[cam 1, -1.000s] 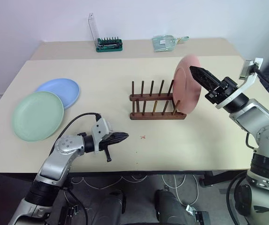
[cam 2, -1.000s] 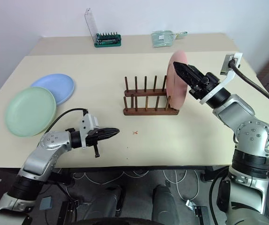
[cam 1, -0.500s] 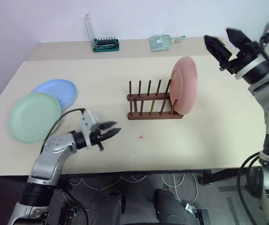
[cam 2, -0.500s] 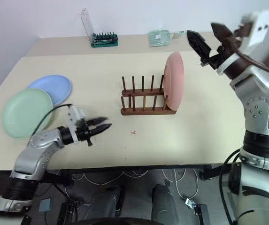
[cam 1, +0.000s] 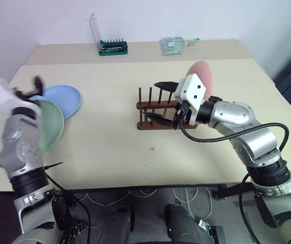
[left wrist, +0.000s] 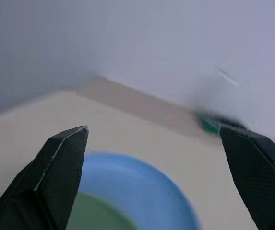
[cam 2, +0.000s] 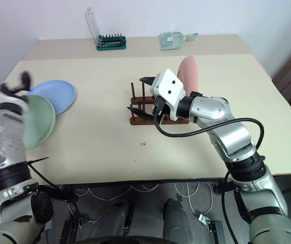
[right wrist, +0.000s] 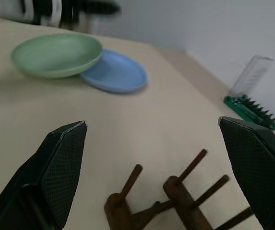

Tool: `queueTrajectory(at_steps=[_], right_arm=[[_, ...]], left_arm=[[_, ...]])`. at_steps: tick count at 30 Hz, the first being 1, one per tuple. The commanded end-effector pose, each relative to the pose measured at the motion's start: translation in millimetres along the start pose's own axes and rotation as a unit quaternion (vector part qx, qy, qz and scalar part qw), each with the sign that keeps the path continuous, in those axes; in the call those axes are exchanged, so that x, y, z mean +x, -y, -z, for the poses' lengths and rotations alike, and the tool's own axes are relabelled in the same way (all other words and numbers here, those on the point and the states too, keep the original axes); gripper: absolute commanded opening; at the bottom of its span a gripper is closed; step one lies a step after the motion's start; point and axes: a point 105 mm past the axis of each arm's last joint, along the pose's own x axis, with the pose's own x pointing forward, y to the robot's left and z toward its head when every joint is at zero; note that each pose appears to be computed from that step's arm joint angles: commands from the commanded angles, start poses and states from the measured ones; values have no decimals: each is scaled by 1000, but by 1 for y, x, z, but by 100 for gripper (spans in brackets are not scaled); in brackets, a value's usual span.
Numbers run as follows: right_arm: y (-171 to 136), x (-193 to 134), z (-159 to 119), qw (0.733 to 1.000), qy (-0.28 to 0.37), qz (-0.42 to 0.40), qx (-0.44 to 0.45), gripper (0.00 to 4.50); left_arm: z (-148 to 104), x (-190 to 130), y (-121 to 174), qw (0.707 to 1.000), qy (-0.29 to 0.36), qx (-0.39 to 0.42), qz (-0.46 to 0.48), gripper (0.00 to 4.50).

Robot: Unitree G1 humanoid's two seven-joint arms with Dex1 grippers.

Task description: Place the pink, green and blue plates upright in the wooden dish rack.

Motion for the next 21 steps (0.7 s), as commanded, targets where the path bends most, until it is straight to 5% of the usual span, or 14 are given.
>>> queueTrajectory(at_steps=[1, 9, 19, 21], right_arm=[[2, 0, -11, 1000, 23, 2, -20, 450], [1, 4, -6, 1000, 25, -3, -17, 450], [-1, 4, -3, 1000, 23, -2, -14, 450], [-1, 4, -2, 1000, 22, -2, -14, 450]], left_arm=[[-4, -8, -46, 993, -7, 5, -114, 447], [19, -34, -90, 971, -71, 2, -229, 447], [69, -59, -99, 949, -194, -34, -248, 447], [70, -60, -101, 948, -195, -36, -247, 397]])
